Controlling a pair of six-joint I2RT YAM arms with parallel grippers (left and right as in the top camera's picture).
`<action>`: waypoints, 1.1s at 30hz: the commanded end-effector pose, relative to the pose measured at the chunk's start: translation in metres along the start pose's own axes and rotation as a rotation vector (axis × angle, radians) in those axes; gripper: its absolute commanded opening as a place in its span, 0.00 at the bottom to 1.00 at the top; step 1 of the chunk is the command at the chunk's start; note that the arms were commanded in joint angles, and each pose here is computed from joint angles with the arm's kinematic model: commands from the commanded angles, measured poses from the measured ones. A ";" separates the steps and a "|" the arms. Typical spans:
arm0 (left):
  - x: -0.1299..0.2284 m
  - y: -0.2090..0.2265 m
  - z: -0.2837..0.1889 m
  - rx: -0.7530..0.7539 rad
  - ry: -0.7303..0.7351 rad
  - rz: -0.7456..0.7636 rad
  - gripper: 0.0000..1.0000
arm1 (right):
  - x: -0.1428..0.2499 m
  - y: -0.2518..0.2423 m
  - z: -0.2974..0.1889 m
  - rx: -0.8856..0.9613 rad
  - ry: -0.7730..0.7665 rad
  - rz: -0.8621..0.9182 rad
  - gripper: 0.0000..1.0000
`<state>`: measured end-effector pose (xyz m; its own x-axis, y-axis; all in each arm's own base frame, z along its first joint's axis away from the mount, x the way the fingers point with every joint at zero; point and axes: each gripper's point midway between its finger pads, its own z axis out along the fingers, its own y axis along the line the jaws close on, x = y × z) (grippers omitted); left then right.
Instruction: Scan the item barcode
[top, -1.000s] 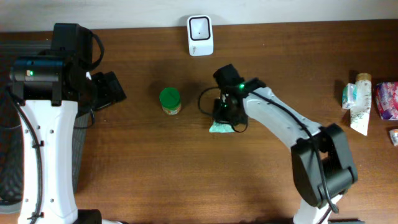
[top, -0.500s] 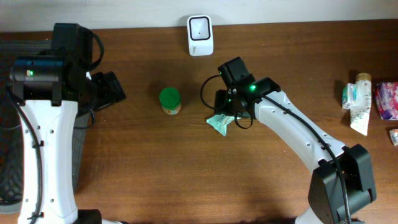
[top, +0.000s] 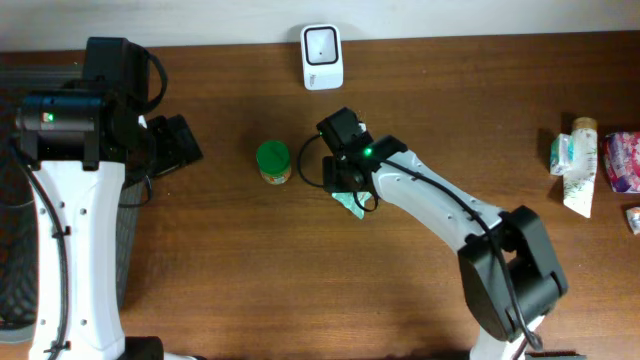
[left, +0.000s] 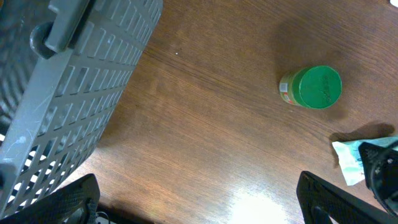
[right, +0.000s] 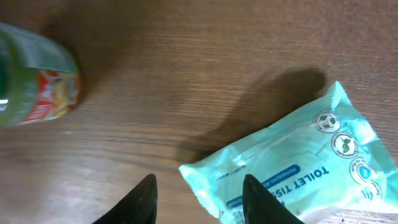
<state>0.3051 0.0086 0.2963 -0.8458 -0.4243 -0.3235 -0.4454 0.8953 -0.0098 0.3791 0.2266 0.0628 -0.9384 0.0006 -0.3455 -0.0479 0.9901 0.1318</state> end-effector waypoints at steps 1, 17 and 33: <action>-0.001 0.002 -0.008 0.011 -0.023 -0.019 0.99 | 0.004 -0.013 0.014 0.069 0.014 0.011 0.40; -0.001 0.002 -0.008 0.011 -0.022 -0.020 0.99 | 0.025 -0.091 0.009 0.304 0.124 0.227 0.49; -0.001 0.002 -0.008 0.011 -0.022 -0.020 0.99 | 0.036 -0.095 0.023 0.328 0.177 0.243 0.21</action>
<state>0.3051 0.0086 0.2963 -0.8459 -0.4239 -0.3236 -0.4451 0.8954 -0.0097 0.3578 0.1325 0.0165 -0.9544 0.2356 -0.1831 0.2627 0.9545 -0.1409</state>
